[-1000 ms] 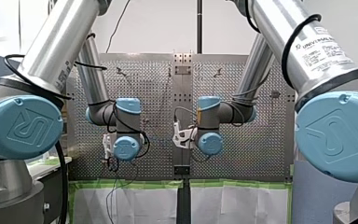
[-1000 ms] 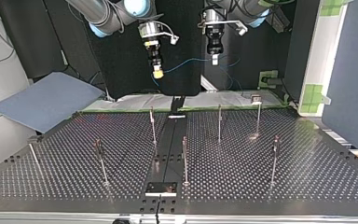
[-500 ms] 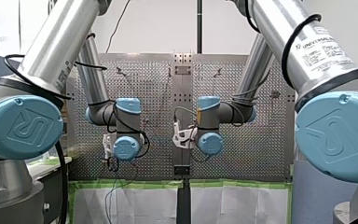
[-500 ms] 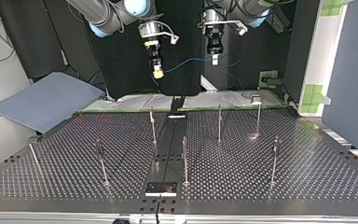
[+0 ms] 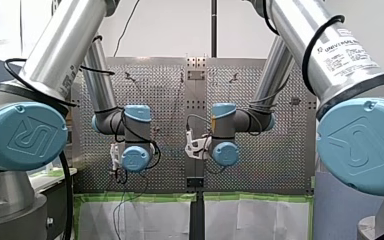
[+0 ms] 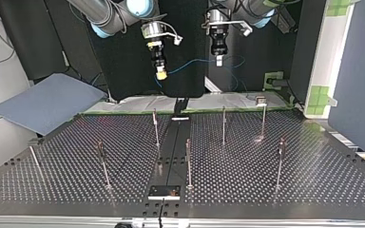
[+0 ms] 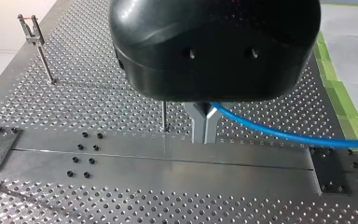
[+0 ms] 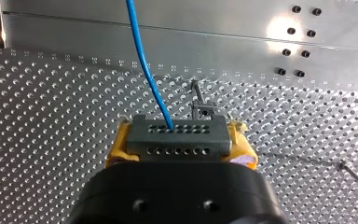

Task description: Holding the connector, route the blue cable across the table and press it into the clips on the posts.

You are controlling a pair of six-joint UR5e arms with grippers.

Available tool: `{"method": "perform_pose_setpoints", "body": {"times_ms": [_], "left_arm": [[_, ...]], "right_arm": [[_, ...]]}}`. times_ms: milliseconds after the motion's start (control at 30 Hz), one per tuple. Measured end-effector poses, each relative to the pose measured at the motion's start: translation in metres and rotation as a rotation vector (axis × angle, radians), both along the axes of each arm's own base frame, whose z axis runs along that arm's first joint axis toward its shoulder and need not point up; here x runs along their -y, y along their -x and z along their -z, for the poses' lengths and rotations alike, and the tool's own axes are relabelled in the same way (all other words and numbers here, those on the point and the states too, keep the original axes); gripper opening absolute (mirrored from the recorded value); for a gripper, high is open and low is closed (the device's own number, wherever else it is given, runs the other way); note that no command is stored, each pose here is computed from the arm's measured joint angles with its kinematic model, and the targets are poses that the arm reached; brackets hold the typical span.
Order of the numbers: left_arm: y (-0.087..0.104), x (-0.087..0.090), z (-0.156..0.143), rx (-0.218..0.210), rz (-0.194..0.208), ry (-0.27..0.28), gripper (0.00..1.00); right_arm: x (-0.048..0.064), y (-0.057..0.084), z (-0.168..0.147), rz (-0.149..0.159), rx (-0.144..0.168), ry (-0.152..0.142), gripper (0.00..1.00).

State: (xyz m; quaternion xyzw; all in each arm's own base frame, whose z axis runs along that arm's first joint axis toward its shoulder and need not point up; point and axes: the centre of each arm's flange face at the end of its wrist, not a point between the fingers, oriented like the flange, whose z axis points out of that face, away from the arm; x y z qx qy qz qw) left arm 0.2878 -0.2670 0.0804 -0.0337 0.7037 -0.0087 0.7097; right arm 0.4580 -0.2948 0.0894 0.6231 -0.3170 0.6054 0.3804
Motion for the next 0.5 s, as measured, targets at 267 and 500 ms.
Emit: {"method": "perform_pose_setpoints", "body": {"times_ms": [267,500], "left_arm": [[0.005,-0.003,-0.001,-0.012,0.007,-0.019,0.0],[0.015,-0.009,0.002,-0.061,0.016,-0.061,0.0]], "right_arm": [[-0.001,-0.003,0.002,-0.008,-0.008,-0.001,0.0],[-0.007,-0.004,0.029,-0.02,-0.079,-0.056,0.0]]}}
